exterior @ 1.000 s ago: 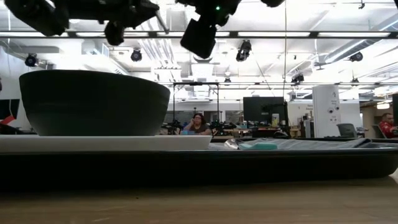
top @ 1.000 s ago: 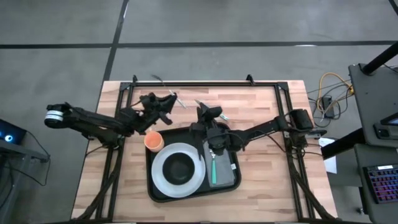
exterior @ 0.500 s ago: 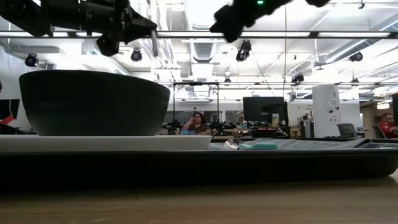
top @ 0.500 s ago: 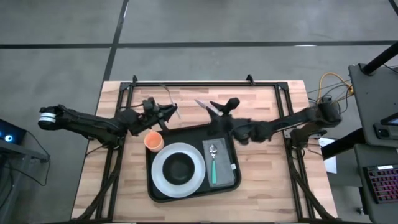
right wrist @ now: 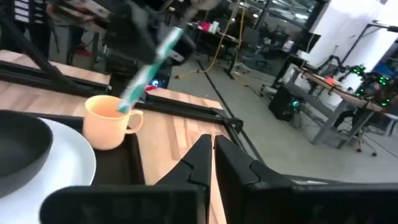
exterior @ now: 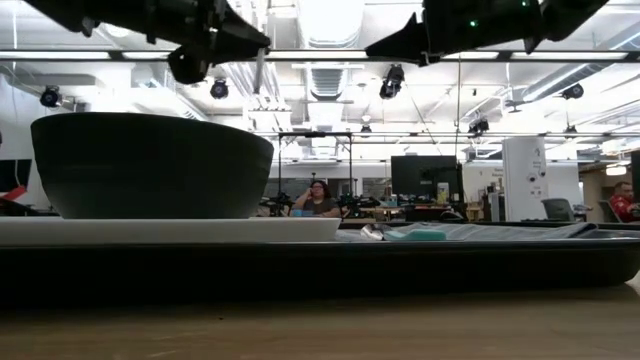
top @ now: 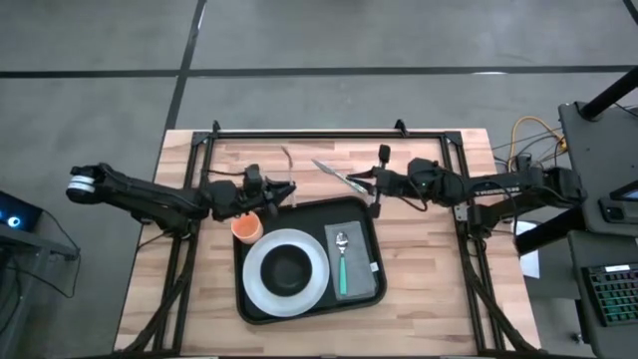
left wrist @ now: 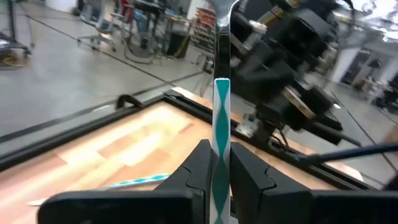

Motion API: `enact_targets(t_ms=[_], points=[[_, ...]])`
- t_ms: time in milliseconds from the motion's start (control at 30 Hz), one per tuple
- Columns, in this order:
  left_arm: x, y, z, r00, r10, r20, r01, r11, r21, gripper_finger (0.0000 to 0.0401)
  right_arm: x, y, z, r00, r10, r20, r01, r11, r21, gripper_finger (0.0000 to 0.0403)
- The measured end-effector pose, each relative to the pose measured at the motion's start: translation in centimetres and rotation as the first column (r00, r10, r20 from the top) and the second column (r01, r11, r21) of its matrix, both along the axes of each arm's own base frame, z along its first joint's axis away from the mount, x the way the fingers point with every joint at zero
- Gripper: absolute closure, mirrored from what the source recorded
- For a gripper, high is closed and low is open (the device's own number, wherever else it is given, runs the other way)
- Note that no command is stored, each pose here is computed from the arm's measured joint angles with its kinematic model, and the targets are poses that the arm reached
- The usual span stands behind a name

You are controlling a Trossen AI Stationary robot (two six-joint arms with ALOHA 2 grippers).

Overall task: Set up tray
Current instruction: Put the blue and white fork on the gray table napkin to the right of the blue spoon

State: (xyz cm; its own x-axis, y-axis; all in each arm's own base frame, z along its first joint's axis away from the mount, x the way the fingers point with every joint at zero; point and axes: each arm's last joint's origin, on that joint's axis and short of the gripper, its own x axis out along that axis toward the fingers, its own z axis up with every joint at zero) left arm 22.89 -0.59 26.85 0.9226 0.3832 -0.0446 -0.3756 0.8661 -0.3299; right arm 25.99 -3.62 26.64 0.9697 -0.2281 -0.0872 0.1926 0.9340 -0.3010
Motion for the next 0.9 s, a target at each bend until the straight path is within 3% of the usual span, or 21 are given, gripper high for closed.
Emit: enact_targets(t_ms=[200,367,600,900], points=[[2.7,-1.5,-0.1,0.997,-0.052,-0.052,0.050,0.998,-0.044,0.0383,-1.1,-1.0,0.1,0.999,-0.047,0.018,0.046,0.999,0.019,0.0394],[5.4,-3.1,-0.7,0.983,-0.083,-0.163,0.067,0.992,-0.107,0.0383,-2.8,-2.4,0.1,0.990,-0.126,0.067,0.117,0.986,0.121,0.0394],[9.9,-5.9,0.2,0.973,-0.122,-0.196,0.084,0.978,-0.193,0.0383,-5.5,-2.7,-1.4,0.985,-0.162,0.064,0.152,0.979,0.132,0.0394],[14.9,-8.7,0.5,0.955,-0.102,-0.278,-0.016,0.920,-0.391,0.0383,-8.4,-1.8,-0.6,0.974,-0.156,0.163,0.139,0.984,0.110,0.0394]])
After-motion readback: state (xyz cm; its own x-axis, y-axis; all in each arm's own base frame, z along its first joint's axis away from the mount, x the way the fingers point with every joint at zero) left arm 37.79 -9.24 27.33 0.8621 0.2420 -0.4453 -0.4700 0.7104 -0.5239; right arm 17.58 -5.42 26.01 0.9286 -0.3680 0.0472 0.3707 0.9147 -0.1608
